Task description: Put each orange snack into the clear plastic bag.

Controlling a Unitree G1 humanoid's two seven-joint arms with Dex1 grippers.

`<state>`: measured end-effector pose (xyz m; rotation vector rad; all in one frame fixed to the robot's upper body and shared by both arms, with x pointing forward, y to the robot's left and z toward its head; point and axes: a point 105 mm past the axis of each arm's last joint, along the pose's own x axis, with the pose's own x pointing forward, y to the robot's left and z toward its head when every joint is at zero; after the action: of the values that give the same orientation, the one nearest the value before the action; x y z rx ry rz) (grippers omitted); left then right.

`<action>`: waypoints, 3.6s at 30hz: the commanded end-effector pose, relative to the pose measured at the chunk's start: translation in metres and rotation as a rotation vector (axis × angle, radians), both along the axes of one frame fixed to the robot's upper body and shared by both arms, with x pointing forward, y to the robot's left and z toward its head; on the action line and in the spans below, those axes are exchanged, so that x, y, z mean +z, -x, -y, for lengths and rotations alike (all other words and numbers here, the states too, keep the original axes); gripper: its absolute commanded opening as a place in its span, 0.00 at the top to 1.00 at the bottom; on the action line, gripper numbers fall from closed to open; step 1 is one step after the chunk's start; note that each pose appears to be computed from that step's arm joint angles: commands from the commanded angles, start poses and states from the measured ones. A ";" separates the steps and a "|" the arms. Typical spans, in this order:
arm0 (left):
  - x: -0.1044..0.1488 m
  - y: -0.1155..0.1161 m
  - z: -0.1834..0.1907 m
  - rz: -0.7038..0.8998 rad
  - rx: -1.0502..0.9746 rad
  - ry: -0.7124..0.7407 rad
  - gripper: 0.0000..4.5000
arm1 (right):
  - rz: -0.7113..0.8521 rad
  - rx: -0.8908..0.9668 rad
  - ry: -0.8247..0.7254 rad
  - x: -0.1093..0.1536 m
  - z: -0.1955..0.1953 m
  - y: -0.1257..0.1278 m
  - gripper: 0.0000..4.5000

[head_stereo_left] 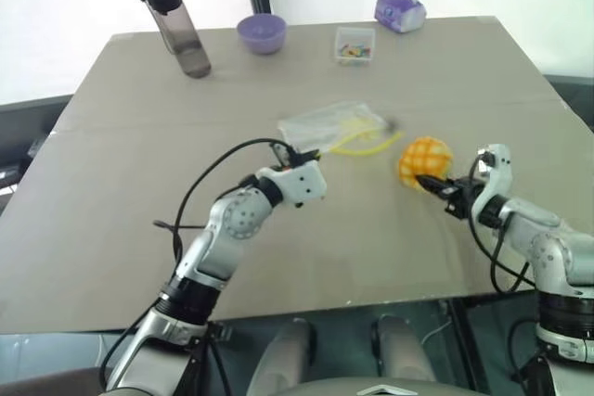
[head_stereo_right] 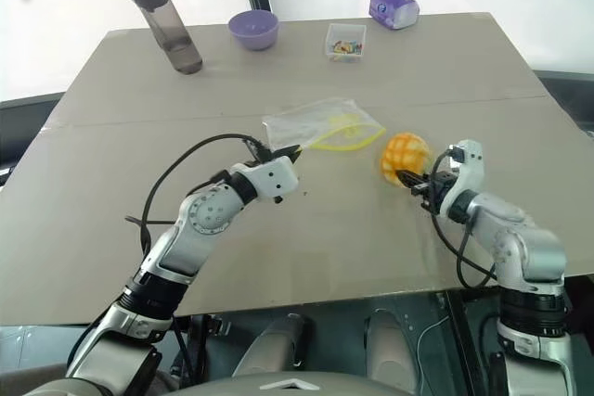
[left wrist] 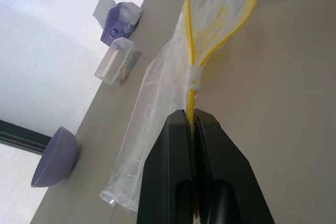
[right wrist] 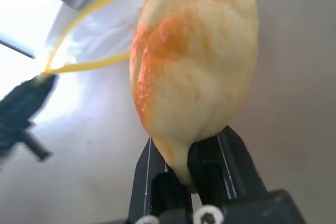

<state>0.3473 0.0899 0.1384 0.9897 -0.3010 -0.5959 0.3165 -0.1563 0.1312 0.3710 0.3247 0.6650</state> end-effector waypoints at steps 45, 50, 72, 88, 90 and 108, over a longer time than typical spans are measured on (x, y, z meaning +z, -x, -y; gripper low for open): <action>0.015 0.006 0.027 0.057 -0.085 0.080 1.00 | -0.518 -0.136 -0.783 0.035 -0.056 -0.017 0.99; 0.015 0.009 0.030 0.056 -0.102 0.087 1.00 | -0.538 -0.136 -0.797 0.035 -0.060 -0.023 0.99; 0.011 0.015 0.037 0.020 -0.138 0.125 1.00 | -0.490 -0.135 -0.828 0.049 -0.069 -0.047 0.01; 0.030 -0.007 0.014 -0.113 0.018 0.528 1.00 | -0.372 -0.074 -0.628 0.038 -0.046 -0.028 0.01; 0.031 -0.009 0.013 -0.126 0.030 0.566 1.00 | -0.367 -0.078 -0.587 0.032 -0.043 -0.026 0.01; 0.024 -0.008 0.015 -0.145 0.034 0.557 1.00 | -0.323 -0.174 -0.429 0.007 -0.012 -0.023 0.01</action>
<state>0.3581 0.0745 0.1506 0.4266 -0.2517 -0.5192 0.3389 -0.1438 0.1235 0.9192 0.5050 0.4649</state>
